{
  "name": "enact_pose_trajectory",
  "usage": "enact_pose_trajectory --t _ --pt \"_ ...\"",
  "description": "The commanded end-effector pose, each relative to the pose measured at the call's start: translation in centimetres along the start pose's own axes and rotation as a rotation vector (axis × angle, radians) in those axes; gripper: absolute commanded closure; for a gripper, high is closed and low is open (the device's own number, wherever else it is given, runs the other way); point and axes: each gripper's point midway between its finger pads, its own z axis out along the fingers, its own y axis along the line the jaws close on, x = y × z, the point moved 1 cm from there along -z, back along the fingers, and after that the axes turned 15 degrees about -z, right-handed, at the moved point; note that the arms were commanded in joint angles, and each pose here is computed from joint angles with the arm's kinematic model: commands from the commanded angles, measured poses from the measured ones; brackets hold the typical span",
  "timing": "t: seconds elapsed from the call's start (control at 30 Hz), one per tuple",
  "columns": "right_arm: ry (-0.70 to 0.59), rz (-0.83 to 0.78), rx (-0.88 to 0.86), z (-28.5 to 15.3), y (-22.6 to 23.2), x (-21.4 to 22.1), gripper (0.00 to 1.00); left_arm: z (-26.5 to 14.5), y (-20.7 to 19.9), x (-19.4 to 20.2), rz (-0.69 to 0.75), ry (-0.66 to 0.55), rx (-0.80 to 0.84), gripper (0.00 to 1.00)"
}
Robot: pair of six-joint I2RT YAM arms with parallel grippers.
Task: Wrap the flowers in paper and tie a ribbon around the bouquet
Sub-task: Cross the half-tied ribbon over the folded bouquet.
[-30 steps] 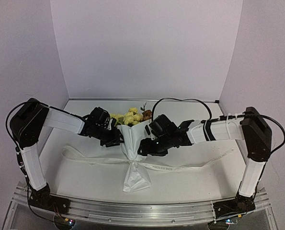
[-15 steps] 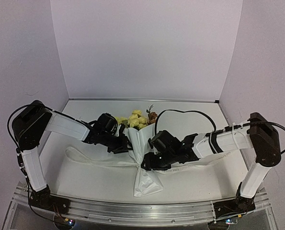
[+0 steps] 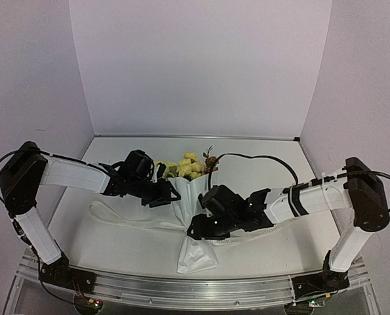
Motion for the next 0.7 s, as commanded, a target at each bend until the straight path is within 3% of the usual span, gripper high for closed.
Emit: enact_pose_trajectory --t 0.0,0.3,0.5,0.67 --pt "-0.083 -0.077 0.014 -2.6 1.8 -3.1 0.44 -3.5 -0.2 -1.8 0.017 -0.107 -0.053 0.50" --pt "-0.042 -0.482 0.026 -5.7 6.4 -8.1 0.25 -11.6 4.3 -4.3 -0.091 -0.270 -0.110 0.41" --pt "0.024 -0.641 -0.094 -2.2 11.1 -10.4 0.24 -14.5 7.7 -5.4 -0.195 -0.331 -0.193 0.39" --pt "0.062 -0.678 -0.141 1.4 12.1 -10.9 0.22 -17.0 9.5 -5.7 -0.270 -0.390 -0.206 0.37"
